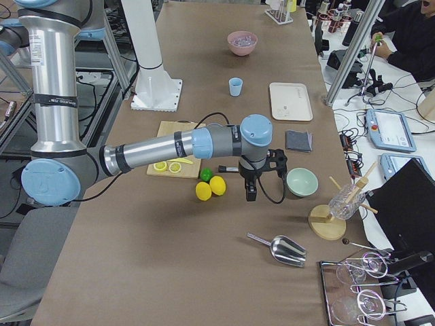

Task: Mash ice and strawberries in cup

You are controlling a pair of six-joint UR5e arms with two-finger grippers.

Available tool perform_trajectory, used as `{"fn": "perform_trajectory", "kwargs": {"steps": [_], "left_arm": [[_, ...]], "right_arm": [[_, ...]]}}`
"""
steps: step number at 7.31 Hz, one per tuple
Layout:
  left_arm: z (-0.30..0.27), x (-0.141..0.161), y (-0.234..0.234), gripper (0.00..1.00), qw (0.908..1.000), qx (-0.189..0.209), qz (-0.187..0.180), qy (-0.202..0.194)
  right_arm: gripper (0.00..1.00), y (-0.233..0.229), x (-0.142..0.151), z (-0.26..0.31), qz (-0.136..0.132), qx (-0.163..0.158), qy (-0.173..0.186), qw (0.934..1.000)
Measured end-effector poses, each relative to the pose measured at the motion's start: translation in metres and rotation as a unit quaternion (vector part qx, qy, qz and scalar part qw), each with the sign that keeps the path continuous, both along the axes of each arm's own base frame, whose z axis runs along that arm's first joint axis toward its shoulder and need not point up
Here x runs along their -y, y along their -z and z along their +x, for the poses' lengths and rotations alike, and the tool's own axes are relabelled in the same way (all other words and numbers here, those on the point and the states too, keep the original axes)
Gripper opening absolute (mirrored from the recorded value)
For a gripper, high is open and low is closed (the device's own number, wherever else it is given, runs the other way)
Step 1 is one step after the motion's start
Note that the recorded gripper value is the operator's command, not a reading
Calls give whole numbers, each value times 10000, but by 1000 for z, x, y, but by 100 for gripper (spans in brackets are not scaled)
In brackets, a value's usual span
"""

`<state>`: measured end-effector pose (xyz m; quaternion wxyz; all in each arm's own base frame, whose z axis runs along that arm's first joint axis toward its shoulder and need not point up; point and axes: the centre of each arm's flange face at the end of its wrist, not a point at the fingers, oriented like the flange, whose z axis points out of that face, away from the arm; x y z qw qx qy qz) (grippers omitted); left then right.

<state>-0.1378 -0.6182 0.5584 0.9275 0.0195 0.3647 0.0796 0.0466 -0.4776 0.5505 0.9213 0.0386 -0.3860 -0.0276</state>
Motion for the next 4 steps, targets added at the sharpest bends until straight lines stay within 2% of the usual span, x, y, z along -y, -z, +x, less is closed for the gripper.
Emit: {"fn": "perform_trajectory", "kwargs": {"steps": [1, 3, 4], "left_arm": [[0, -11, -16, 98, 10000, -28, 42, -22], [6, -30, -34, 98, 9998, -11, 79, 187], [10, -45, -45, 98, 9995, 10, 225, 238]], "right_arm": [[100, -13, -14, 20, -6, -108, -47, 9999], [100, -29, -31, 41, 1, -183, -72, 9998], [100, -35, -38, 46, 42, -200, -9, 9998]]}}
